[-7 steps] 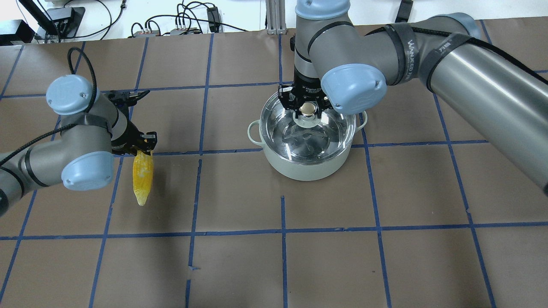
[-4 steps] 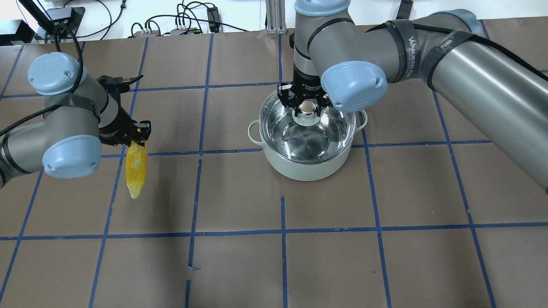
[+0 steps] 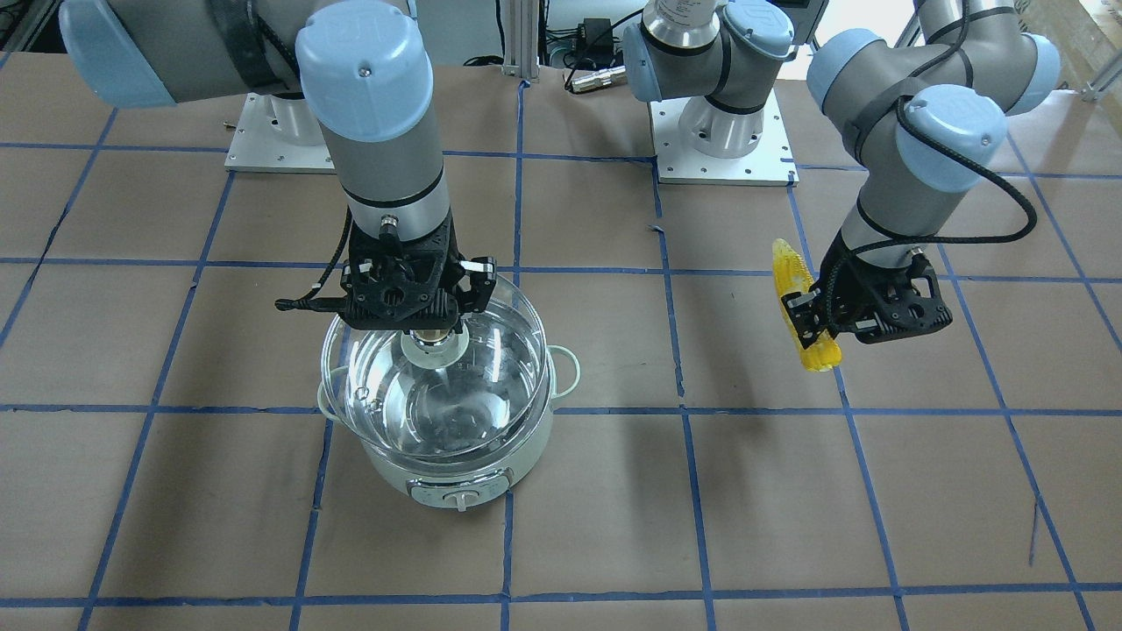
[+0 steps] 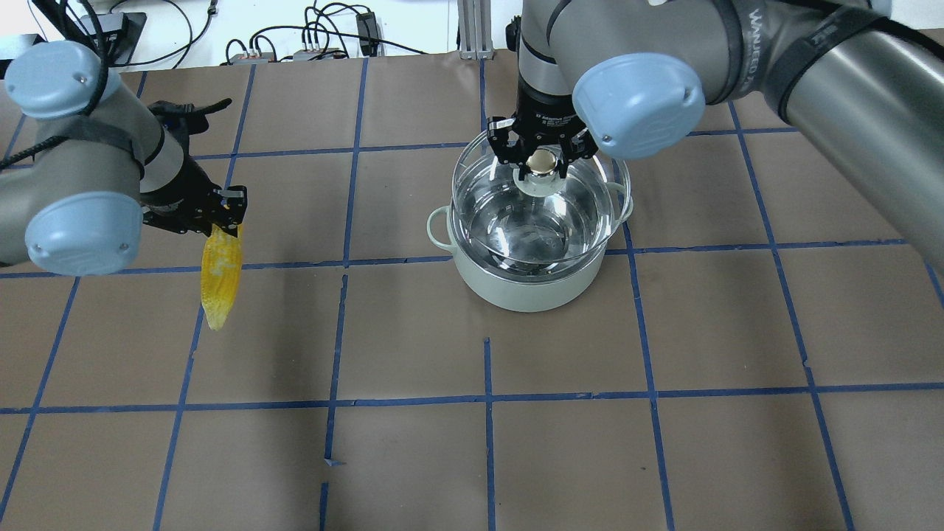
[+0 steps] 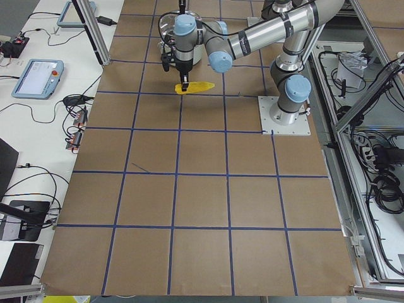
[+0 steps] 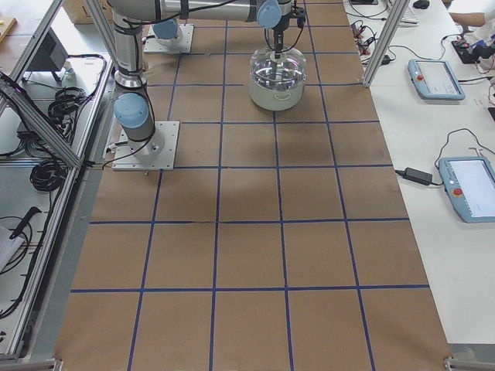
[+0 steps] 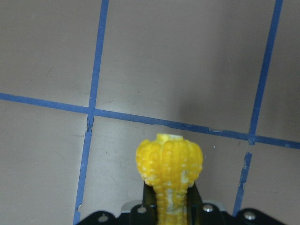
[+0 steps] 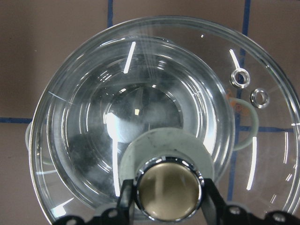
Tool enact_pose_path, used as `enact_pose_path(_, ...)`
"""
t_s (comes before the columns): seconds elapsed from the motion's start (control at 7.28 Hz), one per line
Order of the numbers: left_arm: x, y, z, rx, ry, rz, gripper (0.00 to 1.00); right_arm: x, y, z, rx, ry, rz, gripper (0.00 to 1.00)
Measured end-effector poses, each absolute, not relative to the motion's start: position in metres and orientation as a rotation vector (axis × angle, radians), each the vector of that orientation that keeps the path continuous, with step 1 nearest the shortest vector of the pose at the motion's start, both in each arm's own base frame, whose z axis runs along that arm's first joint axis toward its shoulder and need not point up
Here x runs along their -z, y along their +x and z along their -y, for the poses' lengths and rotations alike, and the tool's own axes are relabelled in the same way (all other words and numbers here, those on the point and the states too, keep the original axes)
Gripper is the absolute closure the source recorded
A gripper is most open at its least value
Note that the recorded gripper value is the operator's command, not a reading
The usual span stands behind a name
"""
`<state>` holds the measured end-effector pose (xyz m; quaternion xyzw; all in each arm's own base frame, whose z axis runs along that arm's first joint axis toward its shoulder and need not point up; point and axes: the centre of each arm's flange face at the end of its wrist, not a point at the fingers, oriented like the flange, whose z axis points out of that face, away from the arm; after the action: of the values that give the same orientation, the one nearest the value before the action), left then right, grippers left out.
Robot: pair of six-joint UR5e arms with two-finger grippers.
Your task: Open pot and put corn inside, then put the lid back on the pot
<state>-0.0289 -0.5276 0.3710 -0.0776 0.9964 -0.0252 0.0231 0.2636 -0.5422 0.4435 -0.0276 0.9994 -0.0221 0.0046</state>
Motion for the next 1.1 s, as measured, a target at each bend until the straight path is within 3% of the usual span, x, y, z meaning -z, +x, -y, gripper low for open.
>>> enact_pose_path(0.69, -0.431, -0.172, 0.528, 0.103, -0.335, -3.09, 0.84, -0.547, 0.149, 0.469, -0.004, -0.107, -3.122, 0.69)
enact_pose_path(1.1, -0.432, -0.272, 0.534, 0.135, -0.394, -3.101, 0.84, -0.555, 0.148, 0.433, -0.043, -0.106, -3.103, 0.69)
